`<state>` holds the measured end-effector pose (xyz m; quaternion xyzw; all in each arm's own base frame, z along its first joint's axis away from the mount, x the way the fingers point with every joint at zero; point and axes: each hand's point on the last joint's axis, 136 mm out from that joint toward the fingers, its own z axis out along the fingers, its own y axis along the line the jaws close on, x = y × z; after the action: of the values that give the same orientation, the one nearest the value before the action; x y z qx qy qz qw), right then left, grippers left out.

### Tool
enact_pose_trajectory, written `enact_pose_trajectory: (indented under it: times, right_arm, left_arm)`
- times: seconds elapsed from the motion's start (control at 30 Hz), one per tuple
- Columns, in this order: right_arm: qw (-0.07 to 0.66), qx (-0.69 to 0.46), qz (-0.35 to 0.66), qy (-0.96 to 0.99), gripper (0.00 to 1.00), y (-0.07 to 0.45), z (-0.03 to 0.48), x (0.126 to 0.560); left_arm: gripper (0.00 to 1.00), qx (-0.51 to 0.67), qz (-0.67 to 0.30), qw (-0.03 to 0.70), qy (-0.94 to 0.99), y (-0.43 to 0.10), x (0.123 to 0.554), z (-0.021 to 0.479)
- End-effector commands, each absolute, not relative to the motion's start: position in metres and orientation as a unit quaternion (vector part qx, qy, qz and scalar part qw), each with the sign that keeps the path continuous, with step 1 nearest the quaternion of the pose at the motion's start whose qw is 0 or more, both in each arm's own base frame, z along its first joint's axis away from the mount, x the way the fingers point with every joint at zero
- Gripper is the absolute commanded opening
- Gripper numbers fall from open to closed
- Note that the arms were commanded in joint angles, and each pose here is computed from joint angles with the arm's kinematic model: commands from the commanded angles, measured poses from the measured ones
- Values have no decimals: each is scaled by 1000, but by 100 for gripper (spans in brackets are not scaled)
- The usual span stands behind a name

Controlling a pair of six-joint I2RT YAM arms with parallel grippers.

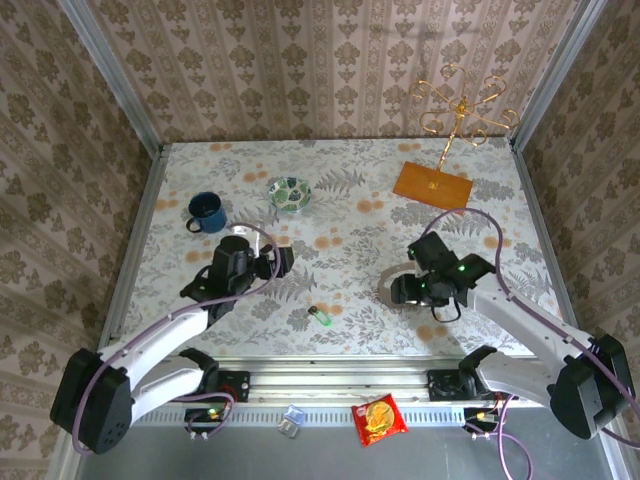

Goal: Put the keys on the keyring

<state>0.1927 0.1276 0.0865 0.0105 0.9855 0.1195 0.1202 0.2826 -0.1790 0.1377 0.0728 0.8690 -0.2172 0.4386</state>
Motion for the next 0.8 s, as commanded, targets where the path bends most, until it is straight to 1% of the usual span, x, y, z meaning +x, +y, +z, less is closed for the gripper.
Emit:
enact_pose_trajectory:
  times: [0.0,0.13,0.27,0.5,0.6,0.7,0.77]
  right_arm:
    - [70,30,76,994,55,116,75,169]
    - [64,45,99,992,45,125,68,170]
    - [58,57,125,989,42,140,58,177]
    - [46,63,125,989,39,149,38,188]
    - [43,61,122,990,33,151,33,191]
    - [38,62,122,990,31,152,27,192]
    - [35,60,114,991,27,151,25,192]
  left_arm:
    - [93,51,-233,414,878,-190,283,145]
    - [94,48,-236,423,874,-195,291,152]
    - [94,41,-239,434,868,-199,300,162]
    - [94,31,-241,462,853,-203,314,174]
    - [94,30,-243,470,848,-203,316,178]
    - [94,28,-241,475,846,-202,317,180]
    - [94,23,-238,475,847,-200,317,179]
